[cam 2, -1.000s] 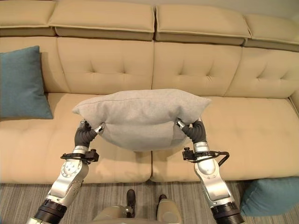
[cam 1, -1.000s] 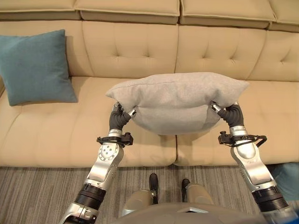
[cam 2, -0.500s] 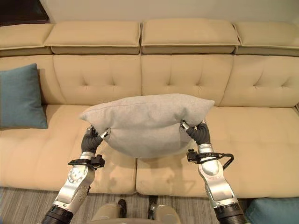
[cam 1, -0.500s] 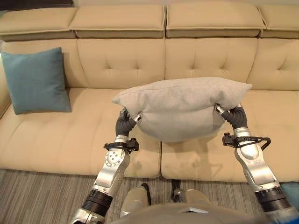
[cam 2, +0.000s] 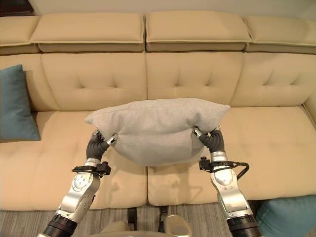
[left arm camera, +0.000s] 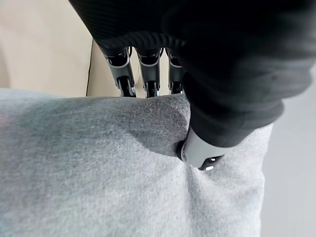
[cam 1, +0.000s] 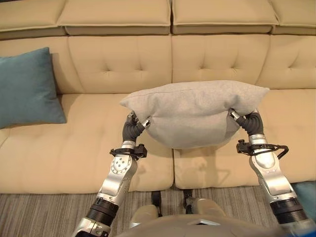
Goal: Pick up all the scattered cushions and arrange them neatly on the sofa.
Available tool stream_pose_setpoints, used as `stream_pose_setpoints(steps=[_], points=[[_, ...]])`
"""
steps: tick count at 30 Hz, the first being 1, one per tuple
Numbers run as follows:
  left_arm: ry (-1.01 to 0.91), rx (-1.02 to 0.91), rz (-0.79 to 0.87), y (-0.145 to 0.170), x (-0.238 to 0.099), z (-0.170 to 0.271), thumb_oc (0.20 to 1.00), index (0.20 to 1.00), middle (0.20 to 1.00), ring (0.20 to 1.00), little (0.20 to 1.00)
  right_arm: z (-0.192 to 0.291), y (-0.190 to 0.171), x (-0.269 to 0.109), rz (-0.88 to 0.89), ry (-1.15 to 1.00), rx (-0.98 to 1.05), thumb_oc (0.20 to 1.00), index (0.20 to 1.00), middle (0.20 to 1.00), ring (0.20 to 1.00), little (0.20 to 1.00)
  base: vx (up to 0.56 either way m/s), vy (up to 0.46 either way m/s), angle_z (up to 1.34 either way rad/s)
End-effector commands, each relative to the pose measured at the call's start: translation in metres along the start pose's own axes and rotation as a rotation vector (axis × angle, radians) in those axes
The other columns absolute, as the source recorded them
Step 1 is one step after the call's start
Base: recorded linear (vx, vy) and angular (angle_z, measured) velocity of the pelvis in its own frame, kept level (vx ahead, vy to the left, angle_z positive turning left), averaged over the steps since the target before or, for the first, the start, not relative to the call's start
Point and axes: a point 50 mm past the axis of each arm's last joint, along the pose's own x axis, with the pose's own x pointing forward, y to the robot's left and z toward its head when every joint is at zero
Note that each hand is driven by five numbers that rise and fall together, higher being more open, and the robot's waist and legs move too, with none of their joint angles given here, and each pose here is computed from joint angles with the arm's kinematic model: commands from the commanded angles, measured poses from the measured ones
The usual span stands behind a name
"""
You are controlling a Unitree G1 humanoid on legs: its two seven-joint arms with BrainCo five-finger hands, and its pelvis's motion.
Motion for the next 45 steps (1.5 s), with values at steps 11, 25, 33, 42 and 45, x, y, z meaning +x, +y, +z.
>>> stream_pose_setpoints(steps=[11,25,33,42,45], points=[[-0.484,0.148,-0.055,-0.043,0.069,0.105,0.200,0.200,0.200,0.200,0.200,0.084,0.028,0.079,-0.121,-0.386,0.018,0.200,0.200,0.200,0.200,0.200,0.00,-0.014,-0.01],[-0.688,0.168,-0.046,-0.083,0.120,0.189,0.200,0.200,0.200,0.200,0.200,0.161,0.015,0.142,-0.276,-0.559,-0.043,0.200,0.200,0.200,0.200,0.200,-0.10,-0.051,0.16],[-0.689,0.195,-0.052,-0.081,0.125,0.195,0.200,0.200,0.200,0.200,0.200,0.148,0.014,0.156,-0.275,-0.472,-0.102,0.200,0.200,0.200,0.200,0.200,-0.01,-0.029,0.00],[-0.658,0.278,-0.042,-0.074,0.129,0.183,0.200,0.200,0.200,0.200,0.200,0.132,0.013,0.159,-0.267,-0.427,-0.223,0.200,0.200,0.200,0.200,0.200,0.00,-0.017,0.03],[-0.657,0.276,-0.035,-0.073,0.130,0.184,0.200,0.200,0.200,0.200,0.200,0.141,0.009,0.162,-0.276,-0.451,-0.253,0.200,0.200,0.200,0.200,0.200,0.00,0.000,0.00]])
